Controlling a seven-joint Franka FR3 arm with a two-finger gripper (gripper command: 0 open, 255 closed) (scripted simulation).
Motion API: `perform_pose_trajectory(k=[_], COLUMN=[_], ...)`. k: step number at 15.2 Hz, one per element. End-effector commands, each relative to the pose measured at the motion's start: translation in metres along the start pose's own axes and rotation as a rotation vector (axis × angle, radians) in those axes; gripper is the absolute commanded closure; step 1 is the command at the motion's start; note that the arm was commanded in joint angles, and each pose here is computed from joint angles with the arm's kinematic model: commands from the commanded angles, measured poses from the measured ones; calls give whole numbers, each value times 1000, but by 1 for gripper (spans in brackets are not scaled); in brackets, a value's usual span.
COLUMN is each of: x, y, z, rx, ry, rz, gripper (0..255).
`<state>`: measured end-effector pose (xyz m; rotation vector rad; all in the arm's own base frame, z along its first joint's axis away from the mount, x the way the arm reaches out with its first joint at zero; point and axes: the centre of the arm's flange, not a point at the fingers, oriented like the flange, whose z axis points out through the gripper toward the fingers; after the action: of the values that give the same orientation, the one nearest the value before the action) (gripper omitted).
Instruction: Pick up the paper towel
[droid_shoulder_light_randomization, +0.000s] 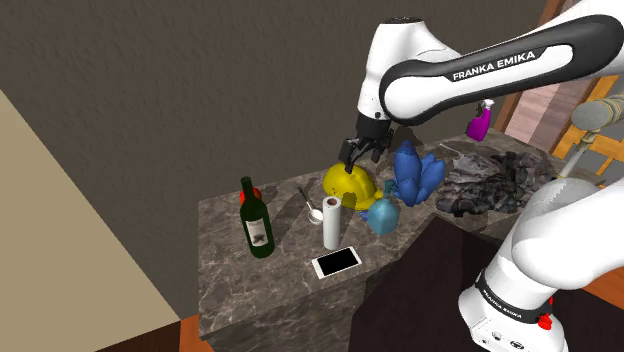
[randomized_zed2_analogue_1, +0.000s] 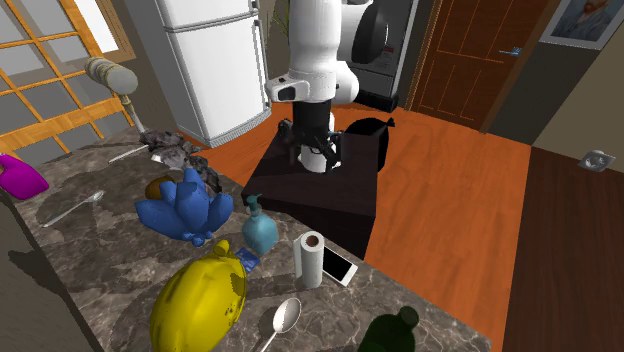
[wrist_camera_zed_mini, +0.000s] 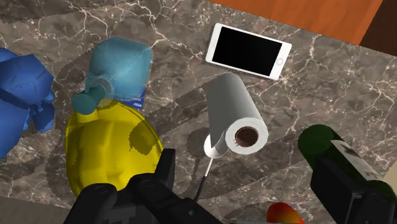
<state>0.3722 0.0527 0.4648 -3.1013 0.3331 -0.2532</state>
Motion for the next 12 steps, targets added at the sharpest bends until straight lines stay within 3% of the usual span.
perform_pose_trajectory(k=[1,12], x=[3,24], y=[-10,-49], z=[25,155], rx=[-8,-55], ry=[10,45], rz=[22,127], gripper=[0,0])
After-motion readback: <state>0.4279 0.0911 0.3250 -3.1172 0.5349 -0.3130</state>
